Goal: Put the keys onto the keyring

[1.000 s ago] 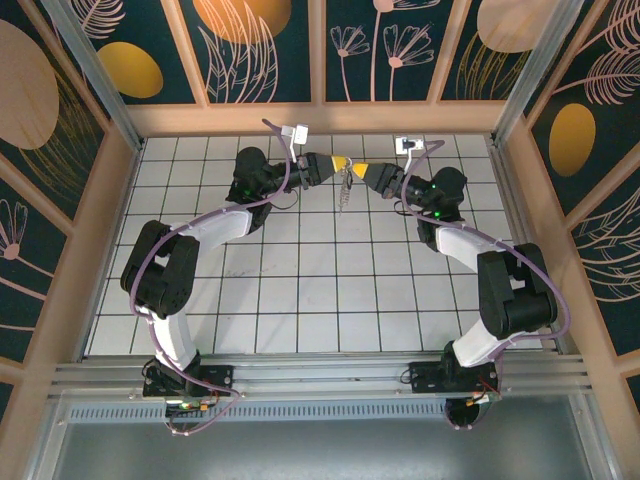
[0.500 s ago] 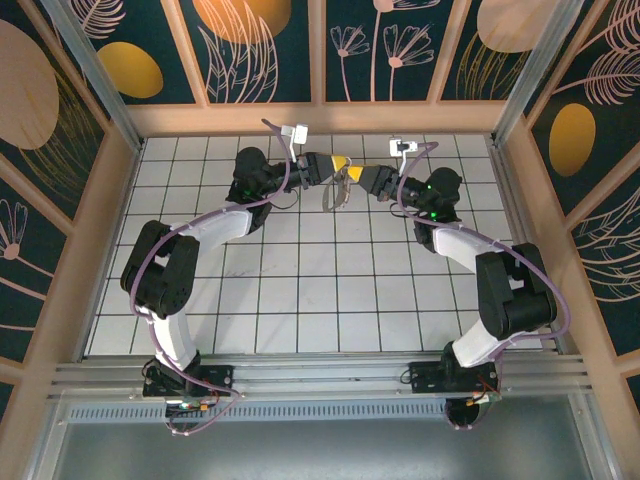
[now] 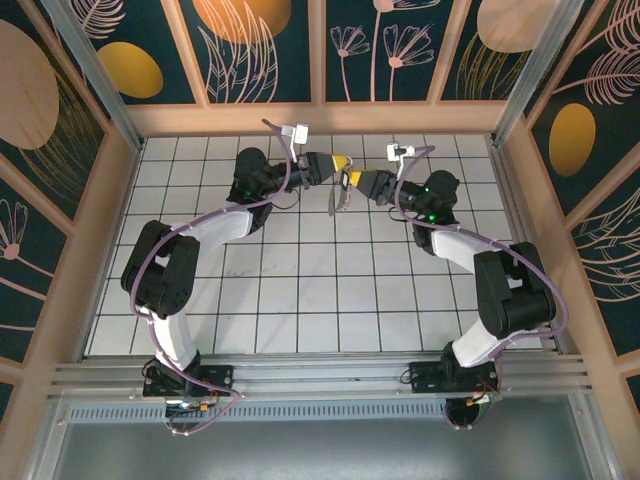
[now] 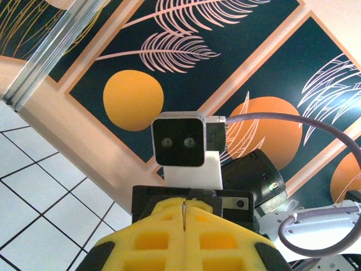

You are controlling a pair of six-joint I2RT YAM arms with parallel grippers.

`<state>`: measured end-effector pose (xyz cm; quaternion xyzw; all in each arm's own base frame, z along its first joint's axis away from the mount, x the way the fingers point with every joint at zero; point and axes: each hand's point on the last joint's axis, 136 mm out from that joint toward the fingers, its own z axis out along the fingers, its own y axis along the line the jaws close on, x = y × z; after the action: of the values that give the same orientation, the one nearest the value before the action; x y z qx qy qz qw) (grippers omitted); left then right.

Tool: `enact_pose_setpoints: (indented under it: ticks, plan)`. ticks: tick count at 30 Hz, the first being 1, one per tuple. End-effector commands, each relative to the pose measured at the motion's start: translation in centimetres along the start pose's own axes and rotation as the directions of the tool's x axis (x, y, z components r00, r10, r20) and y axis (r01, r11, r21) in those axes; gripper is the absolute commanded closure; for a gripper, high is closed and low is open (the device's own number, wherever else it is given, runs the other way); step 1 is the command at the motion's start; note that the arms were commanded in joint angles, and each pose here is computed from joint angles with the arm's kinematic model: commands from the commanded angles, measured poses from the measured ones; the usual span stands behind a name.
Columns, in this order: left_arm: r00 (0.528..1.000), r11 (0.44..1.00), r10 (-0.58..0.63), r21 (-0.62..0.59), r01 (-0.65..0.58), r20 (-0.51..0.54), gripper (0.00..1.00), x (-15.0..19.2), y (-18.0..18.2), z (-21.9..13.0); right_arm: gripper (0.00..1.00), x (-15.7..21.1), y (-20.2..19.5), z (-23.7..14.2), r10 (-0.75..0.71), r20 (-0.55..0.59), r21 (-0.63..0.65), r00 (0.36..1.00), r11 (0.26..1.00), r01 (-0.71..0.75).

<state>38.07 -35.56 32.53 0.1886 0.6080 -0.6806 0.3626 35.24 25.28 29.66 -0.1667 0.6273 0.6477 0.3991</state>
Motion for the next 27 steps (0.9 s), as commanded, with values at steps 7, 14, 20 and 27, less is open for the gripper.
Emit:
enact_pose_setpoints:
  ticks: [7,14,20,27]
  plan:
    - [0.995,0.994,0.082,0.071,-0.086,0.049,1.00,-2.0,-3.6,0.1,1.00,0.1,-0.5,-1.1,-0.023,0.019,0.021,1.000,1.000,0.022]
    - [0.995,0.993,0.084,0.076,-0.087,0.047,1.00,-2.0,-3.7,0.2,0.94,-1.6,-0.3,-3.7,-0.010,0.123,0.032,0.992,0.999,0.006]
    - [0.996,0.994,0.081,0.075,-0.084,0.044,1.00,-1.9,-3.6,0.3,0.75,-2.4,1.4,-3.0,-0.026,0.142,-0.016,0.989,0.999,0.029]
    - [0.996,0.993,0.083,0.079,-0.086,0.043,1.00,-1.9,-3.7,0.3,0.72,-3.3,2.4,-2.3,-0.042,0.157,-0.041,0.987,0.998,0.049]
